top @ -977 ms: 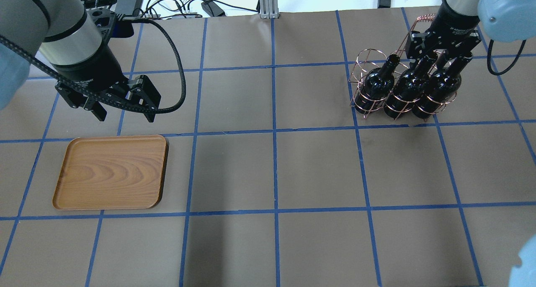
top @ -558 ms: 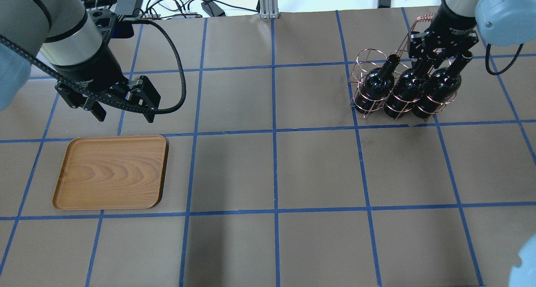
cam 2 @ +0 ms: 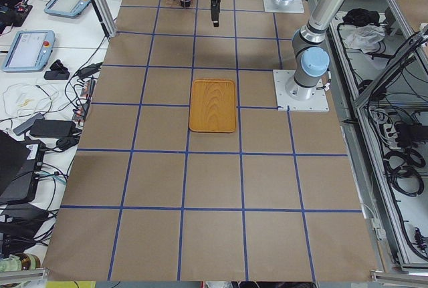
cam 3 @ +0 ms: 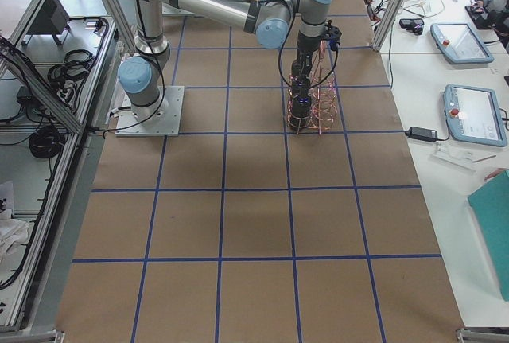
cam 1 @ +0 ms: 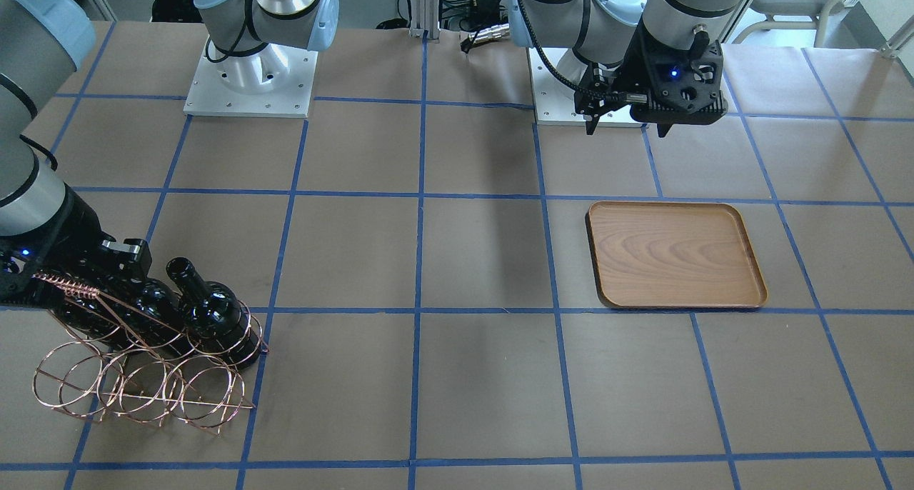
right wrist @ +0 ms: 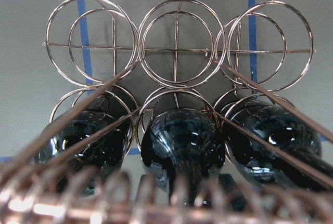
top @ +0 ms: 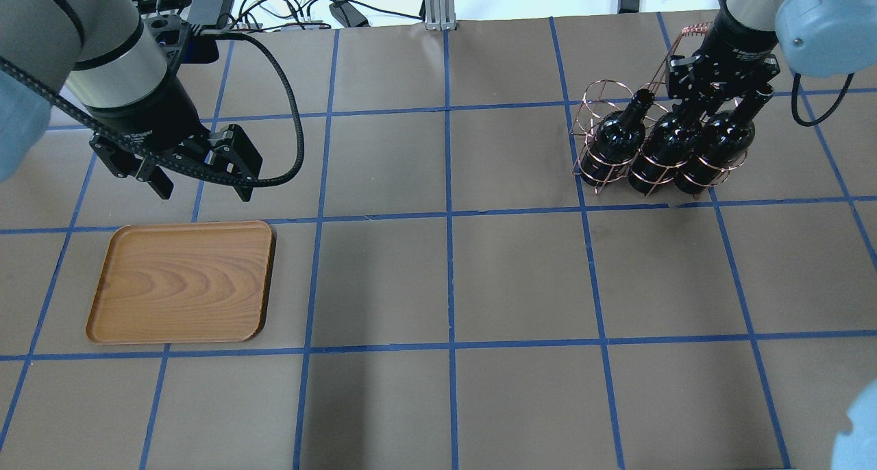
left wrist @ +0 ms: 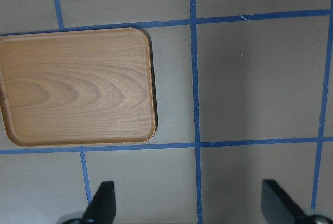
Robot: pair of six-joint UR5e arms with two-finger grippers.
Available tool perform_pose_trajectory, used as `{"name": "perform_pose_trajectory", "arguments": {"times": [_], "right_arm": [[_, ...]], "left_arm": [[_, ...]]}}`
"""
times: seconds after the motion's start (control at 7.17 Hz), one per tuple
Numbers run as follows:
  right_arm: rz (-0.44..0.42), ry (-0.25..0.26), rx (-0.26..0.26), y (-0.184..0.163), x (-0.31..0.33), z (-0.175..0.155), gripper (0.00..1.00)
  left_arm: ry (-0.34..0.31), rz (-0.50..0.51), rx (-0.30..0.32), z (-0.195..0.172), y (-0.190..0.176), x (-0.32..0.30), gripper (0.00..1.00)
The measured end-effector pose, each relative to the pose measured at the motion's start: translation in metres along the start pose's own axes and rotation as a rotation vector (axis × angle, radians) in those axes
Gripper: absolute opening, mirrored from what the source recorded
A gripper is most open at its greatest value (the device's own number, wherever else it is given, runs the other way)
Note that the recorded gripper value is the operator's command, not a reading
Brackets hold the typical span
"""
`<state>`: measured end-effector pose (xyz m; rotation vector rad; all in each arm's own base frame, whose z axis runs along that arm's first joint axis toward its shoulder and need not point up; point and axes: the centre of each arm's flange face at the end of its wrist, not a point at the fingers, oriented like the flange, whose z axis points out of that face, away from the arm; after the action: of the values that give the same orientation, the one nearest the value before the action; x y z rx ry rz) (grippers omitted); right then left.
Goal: Take wine from basket and place on tray
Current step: 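Lower the right gripper and grasp the neck of the nearest bottle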
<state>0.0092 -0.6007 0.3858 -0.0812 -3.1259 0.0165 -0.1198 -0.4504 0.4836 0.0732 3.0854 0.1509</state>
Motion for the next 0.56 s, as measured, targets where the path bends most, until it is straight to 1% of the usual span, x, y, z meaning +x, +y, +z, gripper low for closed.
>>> {"name": "perform_pose_trajectory", "arguments": {"times": [0.14, 0.28, 0.42, 0.56], "right_arm": [[-0.007, 0.001, -0.002, 0.0001, 0.0001, 0.0009, 0.22], [-0.015, 0.001, -0.004, 0.0002, 0.0001, 0.0016, 0.09], [-0.020, 0.001, -0.004, -0.0002, 0.0002, 0.0024, 0.00], [-0.026, 0.003, -0.004, -0.0008, 0.0004, 0.0025, 0.00]], "left_arm": [[0.000, 0.000, 0.000, 0.0001, 0.0000, 0.0000, 1.00], [0.000, 0.000, 0.000, 0.0002, 0.0000, 0.0001, 1.00], [-0.001, 0.001, 0.000, 0.0002, 0.0000, 0.0002, 1.00], [-0.001, 0.001, 0.001, 0.0001, 0.0000, 0.0003, 1.00]]}}
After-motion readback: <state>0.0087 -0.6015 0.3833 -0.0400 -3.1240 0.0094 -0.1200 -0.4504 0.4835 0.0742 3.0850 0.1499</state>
